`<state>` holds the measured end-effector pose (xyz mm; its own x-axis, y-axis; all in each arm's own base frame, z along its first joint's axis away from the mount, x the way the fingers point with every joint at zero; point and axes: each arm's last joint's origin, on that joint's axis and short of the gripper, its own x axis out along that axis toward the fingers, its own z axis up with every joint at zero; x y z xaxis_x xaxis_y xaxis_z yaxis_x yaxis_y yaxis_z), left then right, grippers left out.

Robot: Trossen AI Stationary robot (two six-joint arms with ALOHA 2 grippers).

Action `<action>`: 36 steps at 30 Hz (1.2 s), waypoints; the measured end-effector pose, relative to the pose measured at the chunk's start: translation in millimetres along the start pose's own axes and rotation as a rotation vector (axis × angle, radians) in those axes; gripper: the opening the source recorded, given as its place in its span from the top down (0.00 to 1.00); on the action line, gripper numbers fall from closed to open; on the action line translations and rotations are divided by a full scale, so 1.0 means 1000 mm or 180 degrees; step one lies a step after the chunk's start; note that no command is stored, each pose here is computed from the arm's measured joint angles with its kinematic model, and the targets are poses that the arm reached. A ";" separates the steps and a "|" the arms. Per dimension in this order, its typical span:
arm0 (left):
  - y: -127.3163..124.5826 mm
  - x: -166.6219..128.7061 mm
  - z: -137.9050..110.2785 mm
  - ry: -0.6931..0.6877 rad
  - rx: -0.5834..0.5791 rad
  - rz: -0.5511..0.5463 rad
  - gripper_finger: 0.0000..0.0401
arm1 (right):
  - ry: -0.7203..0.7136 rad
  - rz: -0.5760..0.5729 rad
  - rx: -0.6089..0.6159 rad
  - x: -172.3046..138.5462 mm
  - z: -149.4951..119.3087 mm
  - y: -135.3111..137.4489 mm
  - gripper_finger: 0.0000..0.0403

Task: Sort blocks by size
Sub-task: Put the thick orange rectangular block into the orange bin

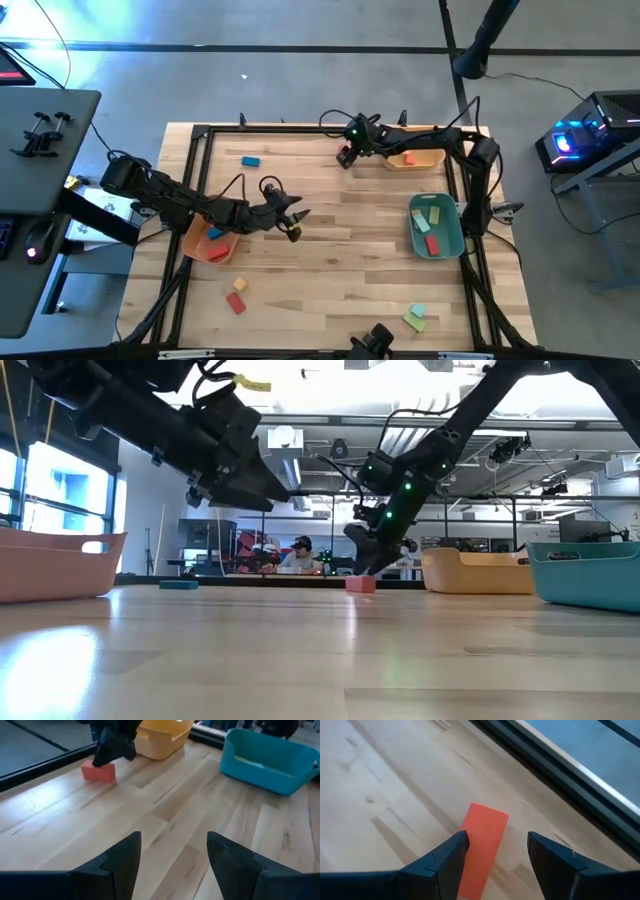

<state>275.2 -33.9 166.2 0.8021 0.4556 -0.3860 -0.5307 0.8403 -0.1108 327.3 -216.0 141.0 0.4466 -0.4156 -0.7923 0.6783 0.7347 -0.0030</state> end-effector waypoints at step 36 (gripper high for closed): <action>-0.010 -0.008 -0.001 -0.0168 0.0235 0.0093 0.47 | -0.1235 0.1063 -0.1985 -0.079 -0.104 0.102 0.48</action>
<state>273.3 -46.1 169.2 0.8009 0.4935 -0.3391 -0.5340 0.8449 -0.0317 300.8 -52.9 139.8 0.8168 -0.1934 -0.5436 0.0737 0.9694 -0.2341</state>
